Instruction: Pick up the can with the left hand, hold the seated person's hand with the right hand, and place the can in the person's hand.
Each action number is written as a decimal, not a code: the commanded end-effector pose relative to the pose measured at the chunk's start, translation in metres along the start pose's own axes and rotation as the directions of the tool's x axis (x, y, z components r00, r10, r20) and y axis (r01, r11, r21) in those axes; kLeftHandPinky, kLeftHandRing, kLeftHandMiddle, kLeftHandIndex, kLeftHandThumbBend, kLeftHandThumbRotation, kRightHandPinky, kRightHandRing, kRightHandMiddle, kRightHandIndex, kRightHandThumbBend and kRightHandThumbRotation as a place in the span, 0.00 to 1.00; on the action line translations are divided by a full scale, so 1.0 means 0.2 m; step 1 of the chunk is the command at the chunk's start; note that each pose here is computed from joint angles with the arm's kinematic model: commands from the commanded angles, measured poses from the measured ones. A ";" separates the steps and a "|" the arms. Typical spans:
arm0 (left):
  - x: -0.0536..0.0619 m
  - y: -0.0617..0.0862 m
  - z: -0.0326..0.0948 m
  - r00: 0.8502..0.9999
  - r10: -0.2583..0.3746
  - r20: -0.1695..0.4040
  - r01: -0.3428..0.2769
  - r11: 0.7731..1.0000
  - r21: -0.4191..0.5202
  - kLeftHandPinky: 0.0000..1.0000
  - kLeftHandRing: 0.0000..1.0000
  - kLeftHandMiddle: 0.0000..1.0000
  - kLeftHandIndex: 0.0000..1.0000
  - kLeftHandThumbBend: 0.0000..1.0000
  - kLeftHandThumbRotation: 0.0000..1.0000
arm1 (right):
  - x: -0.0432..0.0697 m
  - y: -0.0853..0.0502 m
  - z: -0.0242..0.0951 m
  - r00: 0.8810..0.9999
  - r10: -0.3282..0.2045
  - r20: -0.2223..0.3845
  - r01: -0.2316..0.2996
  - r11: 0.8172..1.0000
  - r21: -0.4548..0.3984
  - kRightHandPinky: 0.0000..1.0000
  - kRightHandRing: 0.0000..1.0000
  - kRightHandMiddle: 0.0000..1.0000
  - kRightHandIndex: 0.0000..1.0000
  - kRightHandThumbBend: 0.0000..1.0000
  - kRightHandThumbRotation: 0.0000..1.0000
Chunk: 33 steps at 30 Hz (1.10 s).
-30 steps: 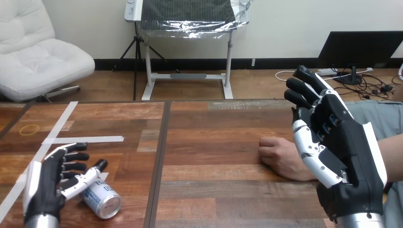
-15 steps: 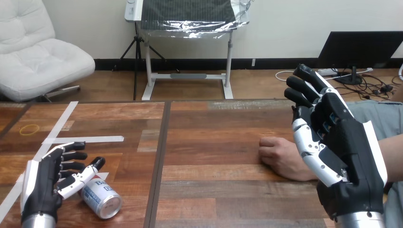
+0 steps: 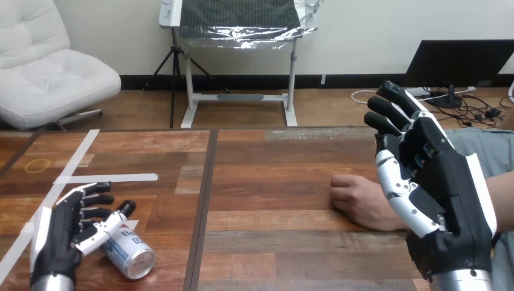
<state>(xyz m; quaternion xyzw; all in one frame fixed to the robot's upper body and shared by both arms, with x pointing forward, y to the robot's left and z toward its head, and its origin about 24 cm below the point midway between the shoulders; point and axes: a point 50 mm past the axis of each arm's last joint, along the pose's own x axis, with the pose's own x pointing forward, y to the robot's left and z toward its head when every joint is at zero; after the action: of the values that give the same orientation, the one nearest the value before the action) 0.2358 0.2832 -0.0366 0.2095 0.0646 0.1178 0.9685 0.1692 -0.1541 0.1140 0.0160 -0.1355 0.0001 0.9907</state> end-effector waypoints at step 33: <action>0.01 -0.14 0.11 0.990 -0.005 0.140 0.016 0.997 -0.076 0.57 0.64 0.69 0.72 0.62 0.16 | 0.04 0.00 0.09 0.995 -0.006 0.099 0.005 1.000 0.015 0.89 0.83 0.83 0.83 0.00 0.00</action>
<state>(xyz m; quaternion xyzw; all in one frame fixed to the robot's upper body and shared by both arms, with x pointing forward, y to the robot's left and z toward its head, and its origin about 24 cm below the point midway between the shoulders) 0.2347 0.2549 -0.0446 0.1760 0.0450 0.1038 0.9779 0.1692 -0.1561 0.1142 0.0142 -0.1357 -0.0017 0.9906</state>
